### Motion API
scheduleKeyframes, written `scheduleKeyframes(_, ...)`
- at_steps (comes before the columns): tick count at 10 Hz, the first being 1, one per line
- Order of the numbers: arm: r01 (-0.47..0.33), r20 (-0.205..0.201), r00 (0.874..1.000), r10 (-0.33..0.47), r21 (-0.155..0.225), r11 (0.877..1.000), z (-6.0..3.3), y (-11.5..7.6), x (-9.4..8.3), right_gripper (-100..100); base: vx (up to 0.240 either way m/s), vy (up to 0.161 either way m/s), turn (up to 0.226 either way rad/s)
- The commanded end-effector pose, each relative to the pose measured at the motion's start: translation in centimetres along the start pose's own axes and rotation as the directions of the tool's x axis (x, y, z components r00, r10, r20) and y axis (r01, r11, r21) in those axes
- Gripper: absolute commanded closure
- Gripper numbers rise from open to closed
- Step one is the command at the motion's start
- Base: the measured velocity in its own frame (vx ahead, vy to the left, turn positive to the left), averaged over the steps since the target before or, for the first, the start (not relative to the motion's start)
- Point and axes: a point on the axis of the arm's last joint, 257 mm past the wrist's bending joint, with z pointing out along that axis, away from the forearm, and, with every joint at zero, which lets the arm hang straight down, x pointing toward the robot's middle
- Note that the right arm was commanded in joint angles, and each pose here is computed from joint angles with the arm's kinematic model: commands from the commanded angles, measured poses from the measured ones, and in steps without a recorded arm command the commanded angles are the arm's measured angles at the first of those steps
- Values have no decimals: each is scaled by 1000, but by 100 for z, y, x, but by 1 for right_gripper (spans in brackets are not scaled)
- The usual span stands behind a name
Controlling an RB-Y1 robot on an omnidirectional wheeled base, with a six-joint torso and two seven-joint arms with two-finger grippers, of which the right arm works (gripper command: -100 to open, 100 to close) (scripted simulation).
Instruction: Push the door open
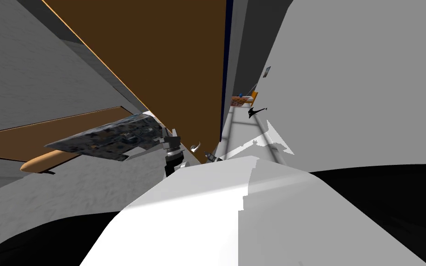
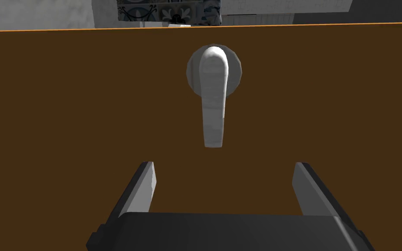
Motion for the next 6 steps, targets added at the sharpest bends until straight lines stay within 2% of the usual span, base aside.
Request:
scheduleKeyframes(1, 7, 4, 1000, -7, 6, 1000, -22, -26, -40, -100, 38, 85, 34)
scheduleKeyframes(6, 17, 14, 1000, -17, 10, 1000, -18, -43, -94, -100, 126, 138, 21)
